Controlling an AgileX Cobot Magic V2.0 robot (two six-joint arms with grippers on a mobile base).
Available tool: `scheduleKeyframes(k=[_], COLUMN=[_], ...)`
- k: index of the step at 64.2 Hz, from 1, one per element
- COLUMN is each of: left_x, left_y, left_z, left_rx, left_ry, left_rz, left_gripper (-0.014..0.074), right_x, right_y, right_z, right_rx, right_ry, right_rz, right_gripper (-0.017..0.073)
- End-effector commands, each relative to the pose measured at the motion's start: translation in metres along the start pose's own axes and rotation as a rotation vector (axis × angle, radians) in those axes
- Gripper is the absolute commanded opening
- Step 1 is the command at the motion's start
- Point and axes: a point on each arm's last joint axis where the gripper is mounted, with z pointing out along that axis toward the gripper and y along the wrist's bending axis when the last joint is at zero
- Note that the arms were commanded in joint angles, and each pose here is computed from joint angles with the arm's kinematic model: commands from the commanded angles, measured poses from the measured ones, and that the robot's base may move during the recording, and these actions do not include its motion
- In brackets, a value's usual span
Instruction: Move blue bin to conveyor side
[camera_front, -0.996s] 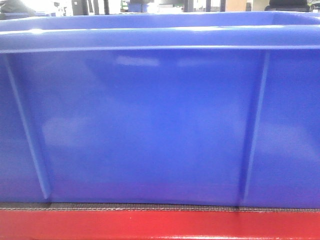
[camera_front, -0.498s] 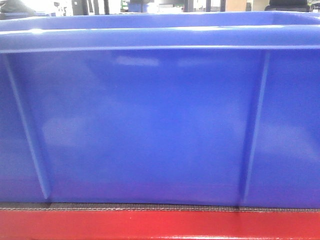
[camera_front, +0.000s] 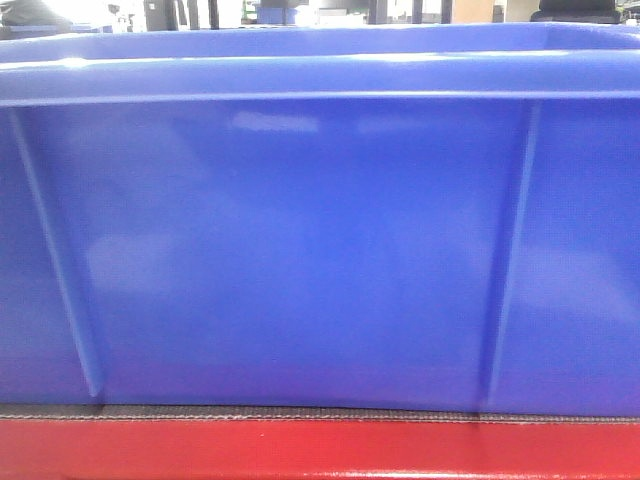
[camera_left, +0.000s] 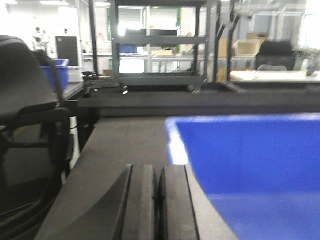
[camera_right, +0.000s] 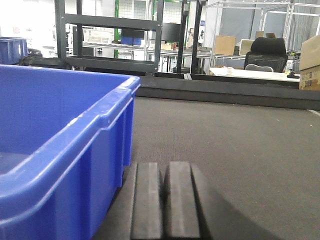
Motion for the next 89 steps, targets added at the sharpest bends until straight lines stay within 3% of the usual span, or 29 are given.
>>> scheduleKeyframes(k=[1,8,19,24,89], left_x=[0.022,0.042,0.068,0.066,0.064], left_y=[0.0,0.001,0.0,0.0,0.0], left_z=[-0.005,-0.01,-0.014,-0.013,-0.013], left_rx=[-0.021,-0.055,-0.074,-0.073,-0.065], left_ry=[0.021,0.032,0.057,0.028,0.008], left_rz=[0.022,-0.013,-0.014,-0.042,-0.038], left_gripper=[0.0,0.0,0.0,0.0,0.0], right_x=[-0.003,-0.003,-0.003,-0.003,-0.003], right_y=[0.0,0.0,0.0,0.0,0.0], right_z=[-0.001,-0.001,-0.001,-0.001,-0.001], right_rx=[0.007,0.007,0.007,0.007,0.007], right_ry=[-0.031,-0.031,-0.031,-0.031,-0.033], right_rz=[-0.001,-0.001,-0.001,-0.001,-0.001], right_gripper=[-0.007,-0.007,-0.007,-0.007,-0.007])
